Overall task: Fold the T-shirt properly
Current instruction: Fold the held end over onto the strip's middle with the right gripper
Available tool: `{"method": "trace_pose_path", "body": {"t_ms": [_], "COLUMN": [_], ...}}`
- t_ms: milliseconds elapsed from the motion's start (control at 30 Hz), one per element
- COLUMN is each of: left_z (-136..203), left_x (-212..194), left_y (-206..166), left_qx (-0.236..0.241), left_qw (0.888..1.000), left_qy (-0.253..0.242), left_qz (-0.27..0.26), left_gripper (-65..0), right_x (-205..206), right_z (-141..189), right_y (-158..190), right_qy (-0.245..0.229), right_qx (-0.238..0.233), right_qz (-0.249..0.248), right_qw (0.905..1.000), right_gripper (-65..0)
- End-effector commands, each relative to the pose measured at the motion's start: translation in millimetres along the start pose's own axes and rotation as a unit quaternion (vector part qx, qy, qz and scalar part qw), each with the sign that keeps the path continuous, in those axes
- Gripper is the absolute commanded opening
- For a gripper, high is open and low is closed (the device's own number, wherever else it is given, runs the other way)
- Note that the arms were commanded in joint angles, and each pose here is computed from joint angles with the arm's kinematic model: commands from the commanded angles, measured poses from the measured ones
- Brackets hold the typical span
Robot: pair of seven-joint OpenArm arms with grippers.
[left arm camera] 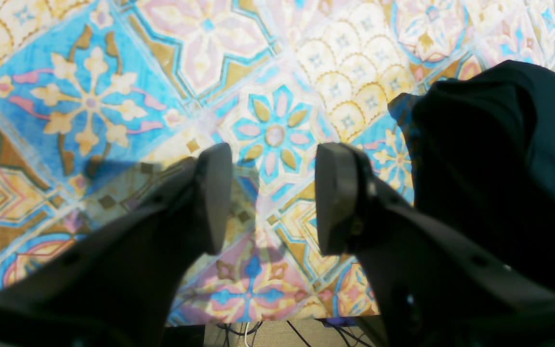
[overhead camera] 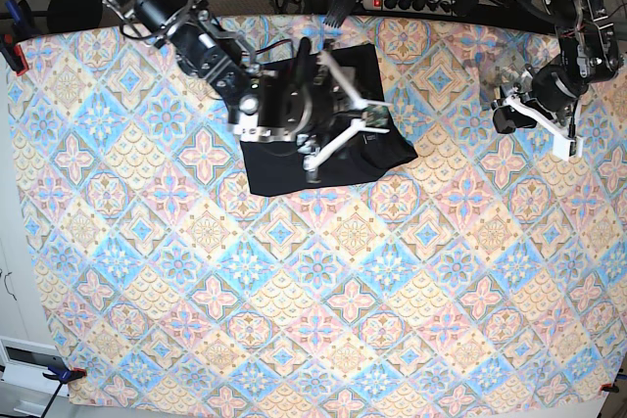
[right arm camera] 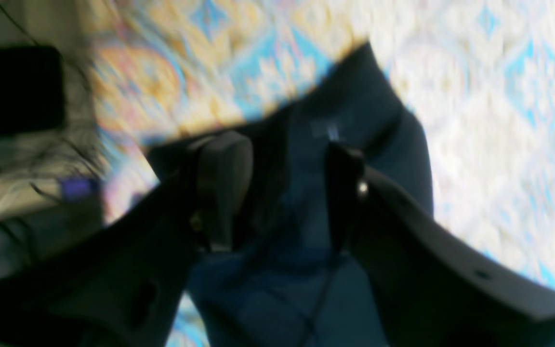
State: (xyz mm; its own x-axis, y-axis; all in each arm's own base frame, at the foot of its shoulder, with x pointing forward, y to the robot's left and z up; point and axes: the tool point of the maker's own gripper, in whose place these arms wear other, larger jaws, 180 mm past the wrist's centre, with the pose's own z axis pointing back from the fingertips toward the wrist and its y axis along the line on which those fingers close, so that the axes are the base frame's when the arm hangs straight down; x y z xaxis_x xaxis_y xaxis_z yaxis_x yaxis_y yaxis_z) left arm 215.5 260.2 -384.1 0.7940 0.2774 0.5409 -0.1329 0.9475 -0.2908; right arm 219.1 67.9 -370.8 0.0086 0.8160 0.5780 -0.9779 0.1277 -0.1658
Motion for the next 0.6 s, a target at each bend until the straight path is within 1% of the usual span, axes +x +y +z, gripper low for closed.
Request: {"method": "trace_pose_path", "body": {"t_ms": [0,67,133,200,267,400,500,567], "left_z": [4.1,3.9,8.7,13.3,14.4,14.2,14.0,14.6], "left_x": [10.2,7.3,-3.2,-9.2,-17.6,-19.2,-18.9,-18.8], "left_y": [-3.0,-21.8,-37.8,-57.9,-66.4,-66.5,-67.0,-68.2], "left_qx": [-0.003,-0.022,-0.034,-0.051,-0.06,-0.061,-0.062,-0.064], "left_qw": [1.0,0.999,0.997,0.995,0.994,0.994,0.994,0.993], "left_qy": [-0.015,-0.011,0.0,0.003,0.012,0.014,0.013,0.013], "left_qz": [-0.013,-0.037,-0.062,-0.087,-0.095,-0.094,-0.094,-0.094], "left_gripper": [-39.2,-39.3,-39.3,-39.3,-39.3,-39.3,-39.3,-39.3], "right_x": [-0.6,-7.0,-4.7,-5.6,-9.9,-13.0,-16.6,-28.9], "right_z": [10.1,24.5,39.4,47.6,57.3,75.4,71.5,58.3], "right_y": [-19.8,-39.3,-56.4,-63.2,-74.1,-91.1,-88.4,-84.3], "right_qy": [-0.006,-0.008,-0.025,-0.045,-0.064,-0.105,-0.099,-0.079], "right_qx": [-0.029,-0.06,-0.091,-0.103,-0.112,-0.122,-0.114,-0.099], "right_qz": [-0.003,-0.014,-0.023,-0.045,-0.079,-0.131,-0.127,-0.138], "right_qw": [0.9996,0.998,0.9953,0.9926,0.9885,0.9783,0.9804,0.9823], "right_gripper": [-37.2,-37.2,-37.2,-37.3,-38.5,-43.9,-45.4,-45.5]}}
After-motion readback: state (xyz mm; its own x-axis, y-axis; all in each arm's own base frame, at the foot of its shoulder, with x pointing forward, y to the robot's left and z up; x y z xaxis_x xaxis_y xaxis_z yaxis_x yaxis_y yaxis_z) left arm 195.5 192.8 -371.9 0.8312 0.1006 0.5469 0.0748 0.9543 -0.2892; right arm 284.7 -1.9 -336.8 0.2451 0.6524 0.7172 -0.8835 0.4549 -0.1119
